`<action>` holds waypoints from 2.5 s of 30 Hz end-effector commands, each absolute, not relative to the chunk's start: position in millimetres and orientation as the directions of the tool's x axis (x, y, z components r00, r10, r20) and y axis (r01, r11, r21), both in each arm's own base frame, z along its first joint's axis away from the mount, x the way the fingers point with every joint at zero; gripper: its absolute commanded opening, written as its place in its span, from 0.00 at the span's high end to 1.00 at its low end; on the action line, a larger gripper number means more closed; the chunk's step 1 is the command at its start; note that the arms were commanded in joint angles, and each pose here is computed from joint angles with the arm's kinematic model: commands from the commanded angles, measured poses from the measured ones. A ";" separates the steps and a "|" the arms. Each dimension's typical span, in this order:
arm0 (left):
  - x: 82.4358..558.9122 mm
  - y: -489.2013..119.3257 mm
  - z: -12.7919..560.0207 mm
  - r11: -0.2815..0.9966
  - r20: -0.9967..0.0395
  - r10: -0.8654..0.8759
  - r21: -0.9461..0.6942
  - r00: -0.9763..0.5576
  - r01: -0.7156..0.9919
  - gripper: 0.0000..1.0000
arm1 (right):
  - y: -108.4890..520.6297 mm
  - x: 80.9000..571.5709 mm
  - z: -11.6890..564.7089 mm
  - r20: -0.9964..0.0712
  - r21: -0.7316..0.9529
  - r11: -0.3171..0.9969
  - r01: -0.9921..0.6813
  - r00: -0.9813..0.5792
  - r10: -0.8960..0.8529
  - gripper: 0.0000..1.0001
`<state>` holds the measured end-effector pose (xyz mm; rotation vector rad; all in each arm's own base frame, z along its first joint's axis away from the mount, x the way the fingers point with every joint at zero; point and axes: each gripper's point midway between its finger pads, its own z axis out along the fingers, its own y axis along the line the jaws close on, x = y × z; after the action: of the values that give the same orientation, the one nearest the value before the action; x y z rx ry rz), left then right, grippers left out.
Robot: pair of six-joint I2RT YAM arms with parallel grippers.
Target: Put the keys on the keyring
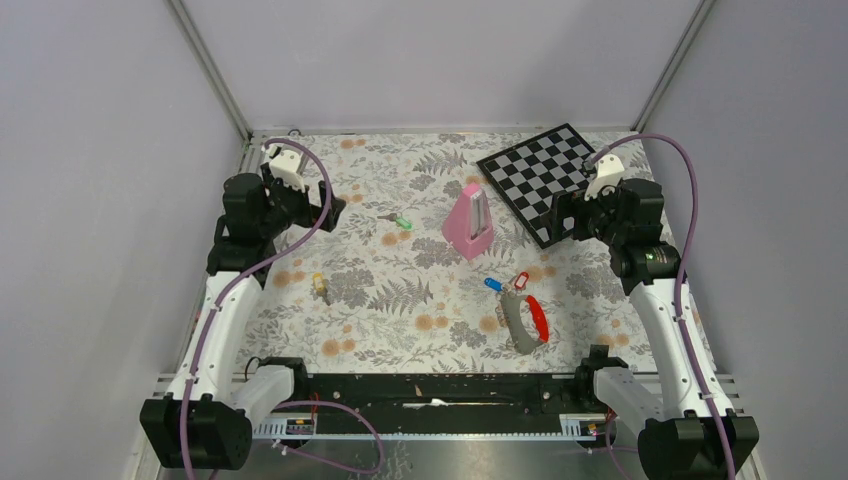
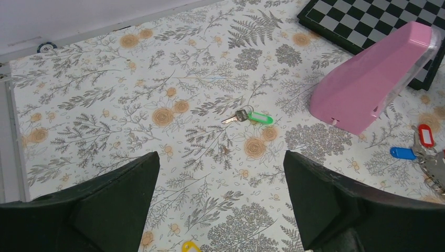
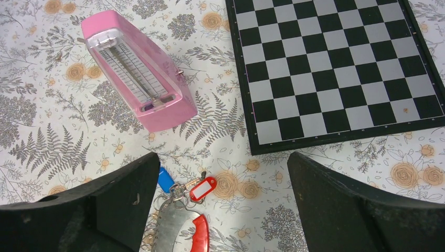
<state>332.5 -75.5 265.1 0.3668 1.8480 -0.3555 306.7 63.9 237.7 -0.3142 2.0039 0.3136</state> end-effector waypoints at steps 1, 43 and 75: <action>343.9 -67.2 270.0 0.926 -0.965 0.069 -0.033 -0.254 0.376 0.01 | 65.4 312.0 247.6 -0.915 0.070 0.925 -0.372 -0.394 -0.090 0.01; 287.7 -154.2 153.8 0.653 -0.732 0.543 0.061 -0.412 0.755 0.02 | 141.5 183.6 81.9 -0.567 0.043 0.427 -0.903 -0.374 -0.734 0.20; 282.4 -157.7 159.4 0.658 -0.745 0.532 0.066 -0.402 0.750 0.11 | 168.1 222.3 66.3 -0.559 0.031 0.482 -0.876 -0.415 -0.718 0.47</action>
<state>275.4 -154.8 143.3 1.0121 2.1614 -0.3737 204.7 160.3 59.9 -1.3547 2.2618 0.4700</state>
